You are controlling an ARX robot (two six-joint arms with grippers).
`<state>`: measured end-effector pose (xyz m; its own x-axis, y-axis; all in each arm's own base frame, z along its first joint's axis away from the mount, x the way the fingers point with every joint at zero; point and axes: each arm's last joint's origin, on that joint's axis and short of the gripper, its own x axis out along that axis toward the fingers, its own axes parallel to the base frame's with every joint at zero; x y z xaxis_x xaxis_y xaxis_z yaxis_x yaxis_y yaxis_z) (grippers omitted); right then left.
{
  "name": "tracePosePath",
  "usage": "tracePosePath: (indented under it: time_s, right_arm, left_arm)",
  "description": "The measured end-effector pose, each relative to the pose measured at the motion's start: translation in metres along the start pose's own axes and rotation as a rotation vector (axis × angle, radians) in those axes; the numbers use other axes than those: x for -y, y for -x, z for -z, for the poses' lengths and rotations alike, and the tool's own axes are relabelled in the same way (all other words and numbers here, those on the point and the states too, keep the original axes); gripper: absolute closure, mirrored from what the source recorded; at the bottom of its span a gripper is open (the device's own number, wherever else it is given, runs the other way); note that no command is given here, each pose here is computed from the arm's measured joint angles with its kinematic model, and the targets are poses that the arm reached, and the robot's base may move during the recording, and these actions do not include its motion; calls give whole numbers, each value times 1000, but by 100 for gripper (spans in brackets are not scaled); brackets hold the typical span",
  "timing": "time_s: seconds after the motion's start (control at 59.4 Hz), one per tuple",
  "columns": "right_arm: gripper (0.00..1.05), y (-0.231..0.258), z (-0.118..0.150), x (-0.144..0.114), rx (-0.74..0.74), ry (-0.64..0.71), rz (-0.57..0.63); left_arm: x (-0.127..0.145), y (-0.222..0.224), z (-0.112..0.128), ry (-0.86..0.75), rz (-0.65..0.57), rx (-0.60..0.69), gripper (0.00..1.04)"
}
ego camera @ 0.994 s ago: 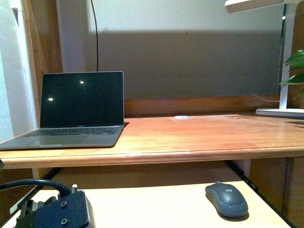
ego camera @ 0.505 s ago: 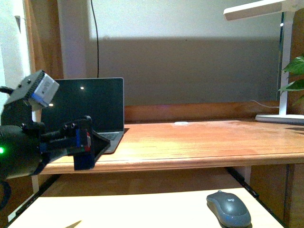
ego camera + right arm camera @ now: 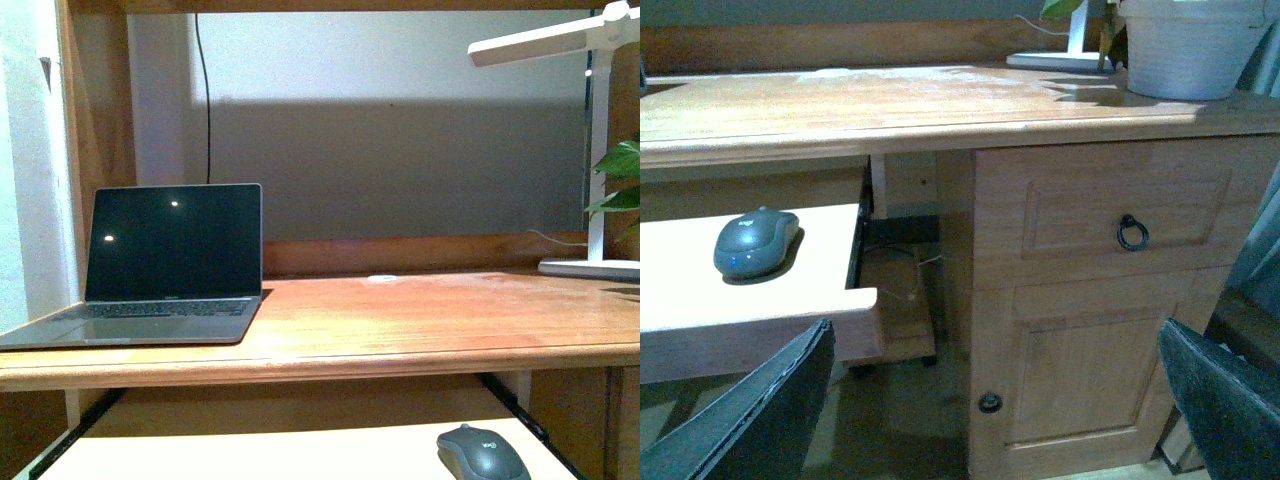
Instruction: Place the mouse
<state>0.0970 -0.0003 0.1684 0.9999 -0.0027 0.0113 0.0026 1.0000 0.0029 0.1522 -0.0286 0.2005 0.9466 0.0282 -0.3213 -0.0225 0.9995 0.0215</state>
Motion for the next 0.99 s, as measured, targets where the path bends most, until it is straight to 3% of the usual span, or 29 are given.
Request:
tracePosePath:
  time_s: [0.118,0.168,0.253,0.303,0.539,0.708,0.994]
  right_arm:
    - [7,0,0,0,0,0,0]
    - [7,0,0,0,0,0,0]
    - [7,0,0,0,0,0,0]
    - [7,0,0,0,0,0,0]
    - [7,0,0,0,-1,0,-2]
    - [7,-22,-13,-20,-86,-124,-115]
    - [7,-92,-38,-76,-103,-95,-201]
  left_arm:
    - [-2,28,20,21,31,-21,8]
    - [-4,39,25,26,42,26,10]
    - [-11,45,28,53,57,248,24]
    - [-15,48,27,55,48,315,33]
    - [-28,44,38,31,34,322,72]
    - [-29,44,40,29,34,328,102]
    - [-29,40,50,26,32,329,102]
